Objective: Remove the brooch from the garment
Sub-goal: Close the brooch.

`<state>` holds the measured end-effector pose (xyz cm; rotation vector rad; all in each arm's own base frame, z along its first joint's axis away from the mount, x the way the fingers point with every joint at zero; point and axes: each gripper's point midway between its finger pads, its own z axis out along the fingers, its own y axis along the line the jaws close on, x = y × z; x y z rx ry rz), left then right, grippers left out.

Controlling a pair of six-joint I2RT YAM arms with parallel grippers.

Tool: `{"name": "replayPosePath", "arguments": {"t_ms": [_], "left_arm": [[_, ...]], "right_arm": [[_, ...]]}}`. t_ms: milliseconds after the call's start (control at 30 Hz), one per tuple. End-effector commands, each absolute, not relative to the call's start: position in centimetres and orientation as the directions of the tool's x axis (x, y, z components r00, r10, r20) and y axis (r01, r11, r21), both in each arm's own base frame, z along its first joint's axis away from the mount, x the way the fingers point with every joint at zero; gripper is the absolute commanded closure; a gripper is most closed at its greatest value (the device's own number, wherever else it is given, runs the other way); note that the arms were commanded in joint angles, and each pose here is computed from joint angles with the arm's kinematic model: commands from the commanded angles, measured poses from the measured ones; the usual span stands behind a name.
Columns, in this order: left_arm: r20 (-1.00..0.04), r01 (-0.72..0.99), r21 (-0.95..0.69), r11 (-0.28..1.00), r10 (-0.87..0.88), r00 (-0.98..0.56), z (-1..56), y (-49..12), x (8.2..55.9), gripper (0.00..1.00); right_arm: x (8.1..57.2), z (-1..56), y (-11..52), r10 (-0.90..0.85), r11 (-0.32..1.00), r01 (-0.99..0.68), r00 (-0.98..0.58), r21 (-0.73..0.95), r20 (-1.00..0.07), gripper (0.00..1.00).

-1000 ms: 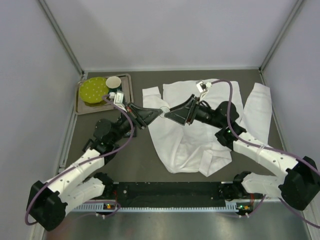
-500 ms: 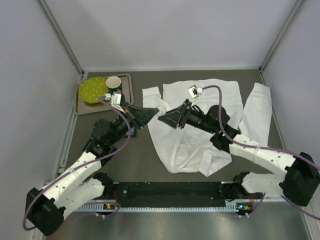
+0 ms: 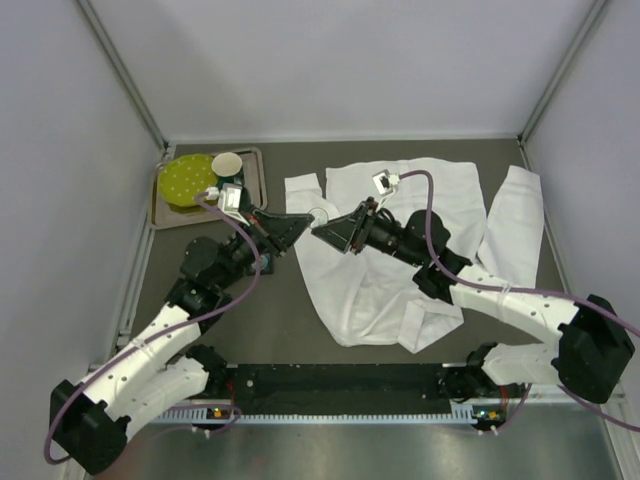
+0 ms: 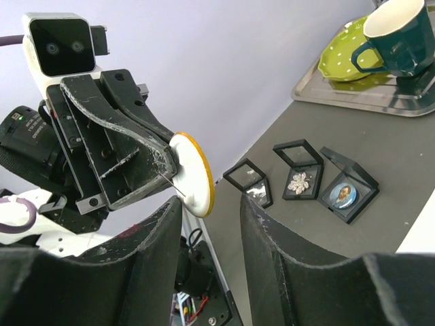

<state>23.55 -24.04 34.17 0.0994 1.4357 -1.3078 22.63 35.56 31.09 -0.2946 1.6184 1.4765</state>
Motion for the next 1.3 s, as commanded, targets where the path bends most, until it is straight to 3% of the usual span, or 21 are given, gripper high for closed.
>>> {"name": "replayPosePath", "arguments": {"t_ms": [0,433,1267], "left_arm": [[-0.749,0.738,-0.570,0.362,-0.599,-0.285,37.6,-23.6,22.8,1.00],[-0.742,0.740,-0.577,0.345,-0.599,-0.299,37.6,-23.7,22.4,1.00],[-0.737,0.766,-0.566,0.304,-0.603,-0.305,37.8,-23.8,21.5,1.00]], "right_arm": [[22.9,35.5,35.7,0.472,0.204,-0.744,-0.495,0.636,-0.730,0.60],[22.8,36.3,35.7,0.500,0.172,-0.741,-0.502,0.649,-0.706,0.60],[21.6,36.5,36.6,0.460,0.091,-0.762,-0.539,0.642,-0.705,0.70]]}}
